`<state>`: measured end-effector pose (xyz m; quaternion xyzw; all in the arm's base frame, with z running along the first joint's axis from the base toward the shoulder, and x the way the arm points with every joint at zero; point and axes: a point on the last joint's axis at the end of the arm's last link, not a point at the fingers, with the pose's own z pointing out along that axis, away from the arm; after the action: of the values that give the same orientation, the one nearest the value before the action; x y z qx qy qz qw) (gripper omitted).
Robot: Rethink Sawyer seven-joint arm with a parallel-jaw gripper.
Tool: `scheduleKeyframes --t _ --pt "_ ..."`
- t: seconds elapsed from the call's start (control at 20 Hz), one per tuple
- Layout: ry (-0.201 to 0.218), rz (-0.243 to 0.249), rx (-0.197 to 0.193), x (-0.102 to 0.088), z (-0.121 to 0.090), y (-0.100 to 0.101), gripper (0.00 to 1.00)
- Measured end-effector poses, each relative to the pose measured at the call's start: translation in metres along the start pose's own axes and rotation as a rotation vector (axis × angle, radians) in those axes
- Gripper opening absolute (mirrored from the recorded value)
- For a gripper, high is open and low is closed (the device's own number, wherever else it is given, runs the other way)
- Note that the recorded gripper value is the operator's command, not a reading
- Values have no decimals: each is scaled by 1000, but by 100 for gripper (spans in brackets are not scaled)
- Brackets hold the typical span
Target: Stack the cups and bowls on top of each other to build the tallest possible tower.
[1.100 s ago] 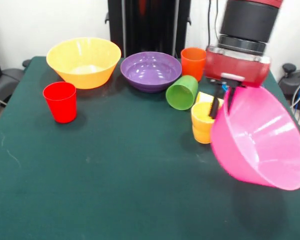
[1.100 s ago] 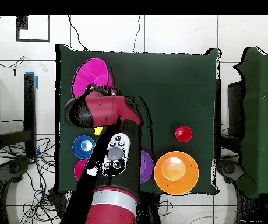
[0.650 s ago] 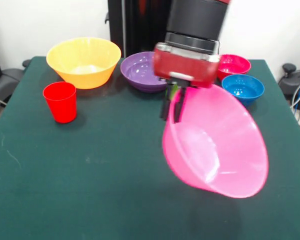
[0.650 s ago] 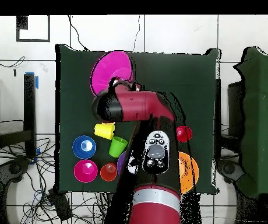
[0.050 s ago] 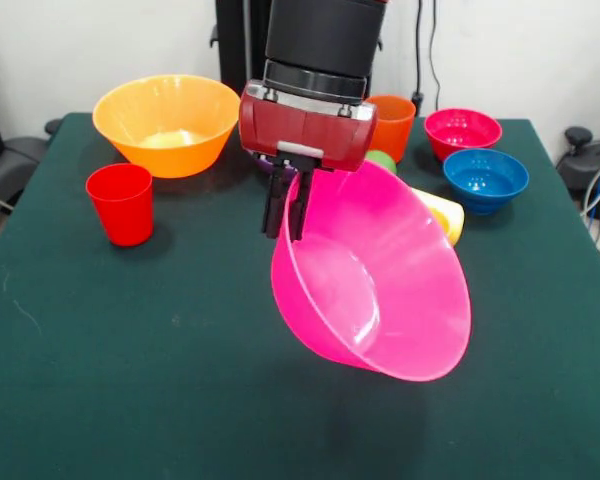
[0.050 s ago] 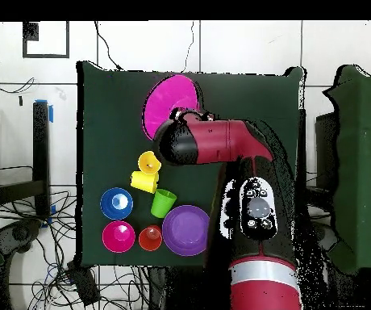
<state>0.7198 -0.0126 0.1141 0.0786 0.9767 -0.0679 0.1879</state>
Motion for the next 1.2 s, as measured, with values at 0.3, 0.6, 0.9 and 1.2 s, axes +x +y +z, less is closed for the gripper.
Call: scheduleKeyframes --t 0.3,0.6,0.9,1.2 --pt "2 -89 -38 -1 4 2 0" --pt "4 -139 -75 3 3 -7 0" --pt "20 -160 -98 13 5 -28 0" --pt "67 -193 -121 21 10 -63 0"
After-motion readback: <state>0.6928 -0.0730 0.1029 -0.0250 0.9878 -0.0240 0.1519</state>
